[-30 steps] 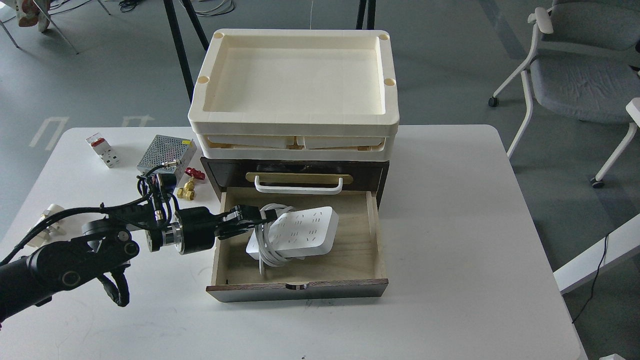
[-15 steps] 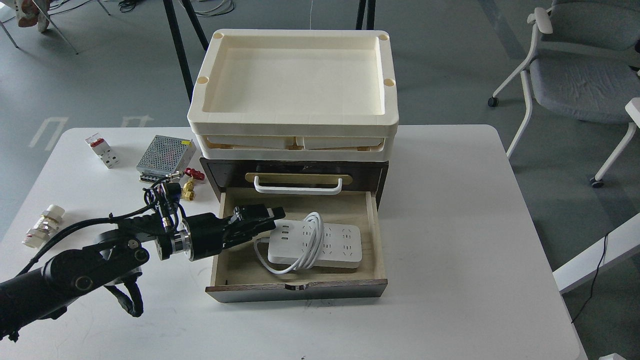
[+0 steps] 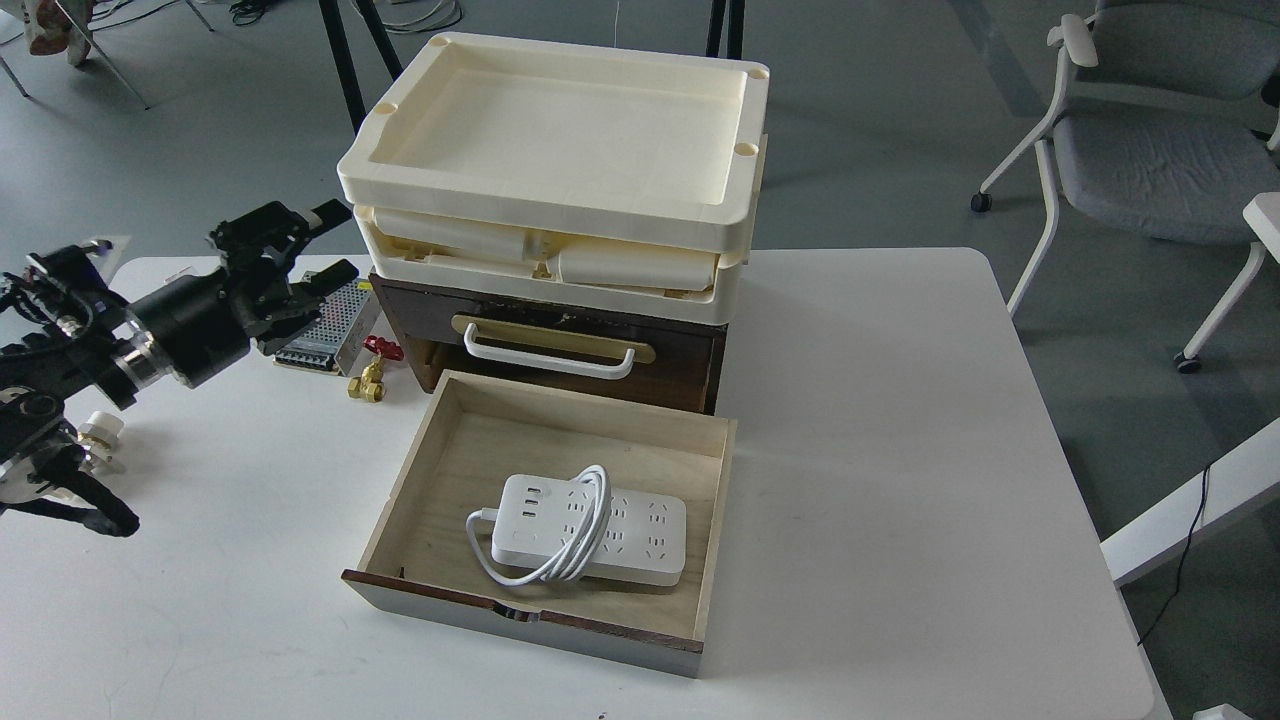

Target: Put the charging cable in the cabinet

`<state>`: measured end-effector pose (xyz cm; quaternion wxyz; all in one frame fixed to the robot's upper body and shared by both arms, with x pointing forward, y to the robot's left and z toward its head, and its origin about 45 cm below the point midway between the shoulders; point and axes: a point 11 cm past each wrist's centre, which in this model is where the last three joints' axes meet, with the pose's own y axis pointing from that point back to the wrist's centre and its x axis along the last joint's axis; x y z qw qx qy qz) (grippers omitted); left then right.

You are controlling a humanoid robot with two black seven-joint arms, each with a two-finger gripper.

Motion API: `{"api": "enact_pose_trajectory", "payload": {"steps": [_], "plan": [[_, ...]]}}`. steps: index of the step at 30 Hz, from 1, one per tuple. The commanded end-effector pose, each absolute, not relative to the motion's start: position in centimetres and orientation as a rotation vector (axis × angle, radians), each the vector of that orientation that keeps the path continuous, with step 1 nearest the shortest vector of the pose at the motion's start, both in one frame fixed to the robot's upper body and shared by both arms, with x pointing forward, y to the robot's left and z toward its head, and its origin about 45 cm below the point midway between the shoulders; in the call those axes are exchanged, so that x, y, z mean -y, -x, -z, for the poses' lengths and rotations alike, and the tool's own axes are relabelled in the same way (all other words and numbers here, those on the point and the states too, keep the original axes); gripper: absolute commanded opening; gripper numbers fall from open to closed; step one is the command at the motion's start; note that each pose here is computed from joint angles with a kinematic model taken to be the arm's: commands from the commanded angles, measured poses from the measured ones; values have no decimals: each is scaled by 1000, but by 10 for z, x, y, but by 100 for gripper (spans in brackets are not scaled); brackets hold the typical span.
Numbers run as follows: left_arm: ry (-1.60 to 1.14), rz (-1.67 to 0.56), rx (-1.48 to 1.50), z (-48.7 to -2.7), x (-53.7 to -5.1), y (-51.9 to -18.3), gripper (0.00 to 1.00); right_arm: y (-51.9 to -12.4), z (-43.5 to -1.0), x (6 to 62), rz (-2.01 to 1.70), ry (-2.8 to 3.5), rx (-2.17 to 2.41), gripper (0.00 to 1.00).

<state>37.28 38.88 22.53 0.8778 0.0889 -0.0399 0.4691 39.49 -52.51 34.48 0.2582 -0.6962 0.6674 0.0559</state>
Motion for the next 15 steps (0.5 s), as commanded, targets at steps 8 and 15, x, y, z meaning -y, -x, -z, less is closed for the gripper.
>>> {"api": "enact_pose_trajectory", "payload": {"steps": [8, 15], "plan": [[-157, -1308, 39, -231, -488, -373, 99, -394, -343, 525, -156, 1889, -1812, 100], [5, -1610, -1, -245, -563, -359, 99, -397, -348, 520, -155, 1881, -1779, 100]]}}
